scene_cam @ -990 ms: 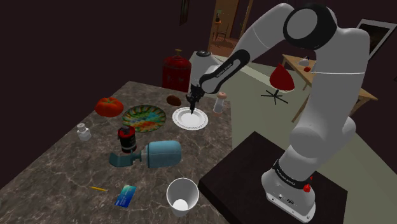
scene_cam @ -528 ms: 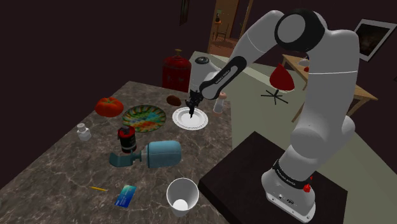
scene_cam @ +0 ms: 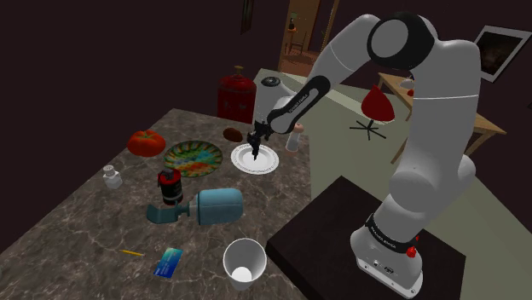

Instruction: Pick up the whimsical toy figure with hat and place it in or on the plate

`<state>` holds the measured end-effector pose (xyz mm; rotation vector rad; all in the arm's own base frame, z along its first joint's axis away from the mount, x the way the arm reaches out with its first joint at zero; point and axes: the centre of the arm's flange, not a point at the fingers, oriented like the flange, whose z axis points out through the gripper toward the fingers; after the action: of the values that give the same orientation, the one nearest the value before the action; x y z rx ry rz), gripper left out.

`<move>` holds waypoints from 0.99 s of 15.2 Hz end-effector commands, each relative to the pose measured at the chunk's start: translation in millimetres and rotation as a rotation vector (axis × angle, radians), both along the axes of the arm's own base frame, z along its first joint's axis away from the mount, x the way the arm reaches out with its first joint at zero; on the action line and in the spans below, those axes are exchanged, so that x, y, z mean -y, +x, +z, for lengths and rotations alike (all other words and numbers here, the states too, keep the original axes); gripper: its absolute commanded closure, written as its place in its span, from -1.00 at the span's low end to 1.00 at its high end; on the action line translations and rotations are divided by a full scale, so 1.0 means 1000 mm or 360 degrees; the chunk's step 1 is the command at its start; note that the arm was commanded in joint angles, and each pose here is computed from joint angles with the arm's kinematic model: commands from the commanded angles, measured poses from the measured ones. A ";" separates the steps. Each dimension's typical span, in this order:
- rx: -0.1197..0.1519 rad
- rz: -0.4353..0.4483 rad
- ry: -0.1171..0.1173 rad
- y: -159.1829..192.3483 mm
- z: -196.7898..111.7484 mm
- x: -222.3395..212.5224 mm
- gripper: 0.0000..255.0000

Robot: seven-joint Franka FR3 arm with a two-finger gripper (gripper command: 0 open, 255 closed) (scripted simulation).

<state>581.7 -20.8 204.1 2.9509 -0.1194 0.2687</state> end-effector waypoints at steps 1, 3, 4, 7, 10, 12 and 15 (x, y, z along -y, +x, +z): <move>0.0000 0.0000 0.0000 0.000 0.000 0.000 -1.00; 0.0000 0.0000 0.0000 0.000 0.000 0.000 -1.00; 0.0000 0.0000 0.0000 0.000 0.000 0.000 -1.00; 0.0000 0.0000 0.0000 -0.007 0.038 -0.007 -1.00; 0.0000 0.0000 0.0000 -0.009 0.048 -0.009 -1.00; 0.0000 0.0000 0.0000 -0.009 0.048 -0.009 -1.00; 0.0000 0.0000 0.0000 -0.009 0.048 -0.009 -1.00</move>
<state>573.2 -11.7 252.5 2.9509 -0.1194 0.2689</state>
